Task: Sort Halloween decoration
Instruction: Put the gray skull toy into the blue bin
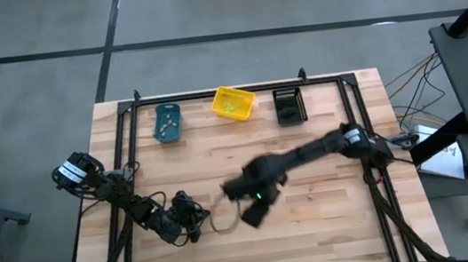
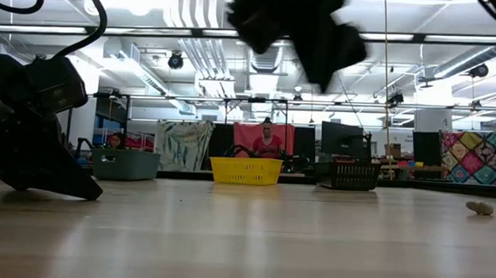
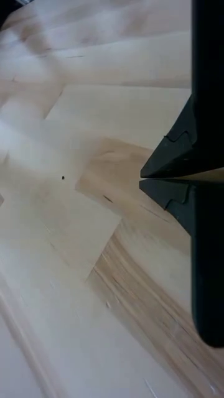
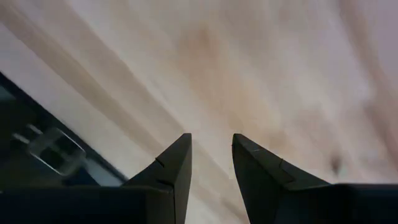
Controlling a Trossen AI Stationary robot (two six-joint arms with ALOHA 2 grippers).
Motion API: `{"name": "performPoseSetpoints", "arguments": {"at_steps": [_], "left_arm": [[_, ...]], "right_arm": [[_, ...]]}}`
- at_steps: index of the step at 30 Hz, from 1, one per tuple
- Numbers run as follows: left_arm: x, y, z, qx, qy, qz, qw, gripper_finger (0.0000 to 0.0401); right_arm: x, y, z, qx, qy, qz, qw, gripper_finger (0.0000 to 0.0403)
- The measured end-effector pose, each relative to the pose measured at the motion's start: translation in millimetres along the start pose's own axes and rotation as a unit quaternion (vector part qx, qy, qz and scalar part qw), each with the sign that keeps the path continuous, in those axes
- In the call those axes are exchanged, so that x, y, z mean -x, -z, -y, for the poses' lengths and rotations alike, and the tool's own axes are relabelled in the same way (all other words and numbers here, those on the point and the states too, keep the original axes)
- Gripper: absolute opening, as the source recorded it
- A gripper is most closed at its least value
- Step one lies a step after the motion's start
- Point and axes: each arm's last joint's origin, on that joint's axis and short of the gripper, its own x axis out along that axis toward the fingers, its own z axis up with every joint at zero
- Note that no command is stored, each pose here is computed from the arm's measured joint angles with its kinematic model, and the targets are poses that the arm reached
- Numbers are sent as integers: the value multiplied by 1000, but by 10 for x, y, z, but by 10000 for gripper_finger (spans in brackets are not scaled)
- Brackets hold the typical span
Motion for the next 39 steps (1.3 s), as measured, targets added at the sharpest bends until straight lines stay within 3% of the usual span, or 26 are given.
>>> {"name": "performPoseSetpoints", "arguments": {"at_steps": [5,8,12,16,22,27,34,39], "left_arm": [[-4,-3,10,-2,1,0,1000,0],[-2,-6,14,0,3,0,1000,0],[48,-79,75,10,35,-10,999,0],[139,-216,123,6,59,-10,998,0],[303,-497,159,-18,84,24,996,0],[401,-741,111,6,88,51,995,0],[464,-1029,-2,77,107,67,989,0],[489,-1124,-45,108,107,84,985,0]], "right_arm": [[-252,430,-47,-25,112,-54,992,109],[-388,592,-3,-7,170,-74,983,109],[-491,765,107,40,198,-104,974,109],[-489,904,327,49,218,-122,967,109],[-352,1119,706,46,176,-83,980,109],[-254,1258,1046,-25,135,-40,990,109],[-322,1272,1171,-32,-3,52,998,109],[-504,1244,1245,-9,-4,78,997,109]]}}
